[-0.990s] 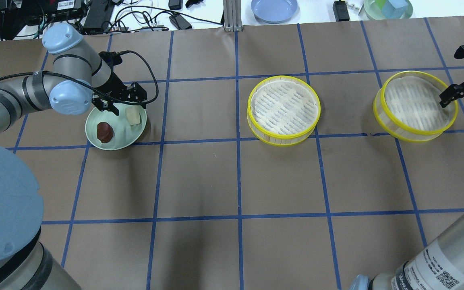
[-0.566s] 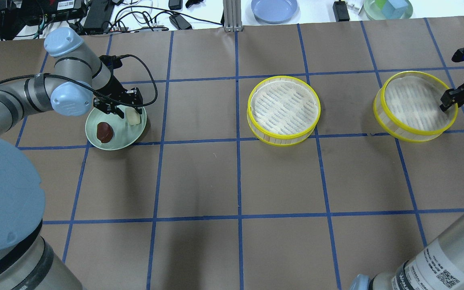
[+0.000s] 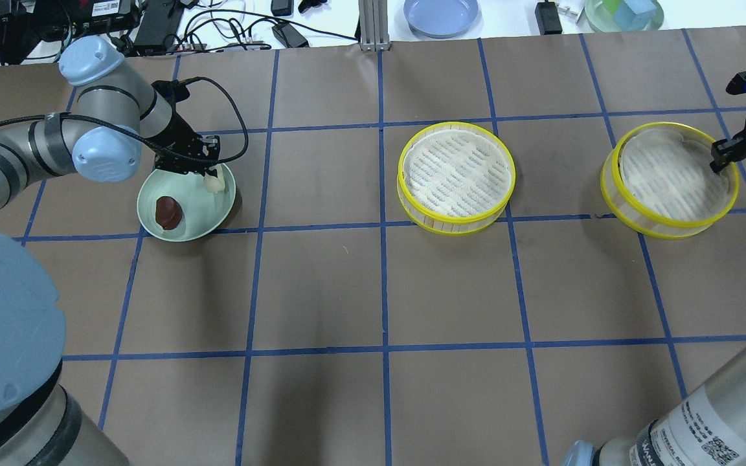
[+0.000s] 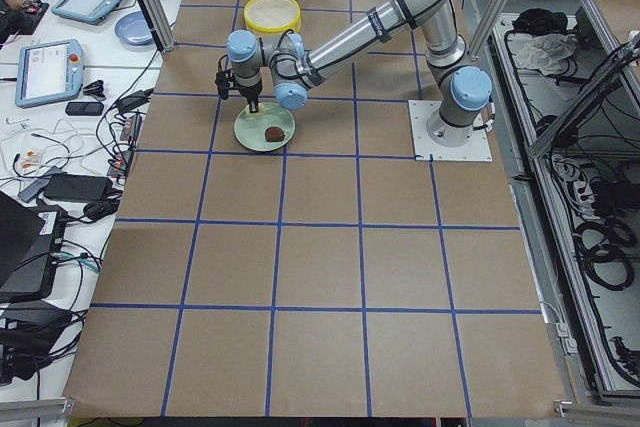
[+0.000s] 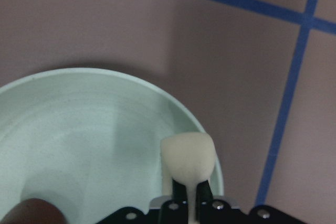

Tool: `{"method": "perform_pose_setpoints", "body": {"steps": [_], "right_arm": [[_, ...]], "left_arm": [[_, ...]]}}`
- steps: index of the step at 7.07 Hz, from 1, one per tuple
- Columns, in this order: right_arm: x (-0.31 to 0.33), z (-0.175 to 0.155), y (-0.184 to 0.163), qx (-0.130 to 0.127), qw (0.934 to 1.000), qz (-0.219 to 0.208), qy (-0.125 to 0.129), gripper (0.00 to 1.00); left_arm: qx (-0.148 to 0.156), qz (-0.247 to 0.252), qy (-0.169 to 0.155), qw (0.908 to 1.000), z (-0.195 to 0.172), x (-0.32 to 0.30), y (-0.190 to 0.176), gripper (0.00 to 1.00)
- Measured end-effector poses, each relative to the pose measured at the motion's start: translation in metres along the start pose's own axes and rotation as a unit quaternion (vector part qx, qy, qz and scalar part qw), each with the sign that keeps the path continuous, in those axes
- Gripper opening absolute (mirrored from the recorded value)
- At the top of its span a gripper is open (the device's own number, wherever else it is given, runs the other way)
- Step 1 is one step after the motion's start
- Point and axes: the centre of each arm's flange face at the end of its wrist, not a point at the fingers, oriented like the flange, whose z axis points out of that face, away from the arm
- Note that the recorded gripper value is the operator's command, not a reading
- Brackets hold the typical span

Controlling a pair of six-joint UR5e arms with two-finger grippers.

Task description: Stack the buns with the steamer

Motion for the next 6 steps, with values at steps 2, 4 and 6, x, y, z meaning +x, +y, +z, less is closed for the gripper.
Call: {"method": "perform_pose_setpoints", "body": {"steps": [2,4,6], "right_arm": [[-0.009,-0.023,-0.001,0.005,1.0,0.006,0.004,0.0],[-0.026,-0.05,-0.003,0.003,0.9998,0.02,0.001,0.0],[-0.041,-0.066,-0.006,0.001,0.9997,0.026,-0.002,0.0]], "left_arm": [[0.022,-0.063,0.055,0.9962,-0.036,0.068,0.011,0.0],[0.02,-0.079,0.138,0.9871,-0.034,0.155,0.037,0.0],[0.001,-0.088,0.197,0.9764,-0.016,0.226,0.07,0.0]]}}
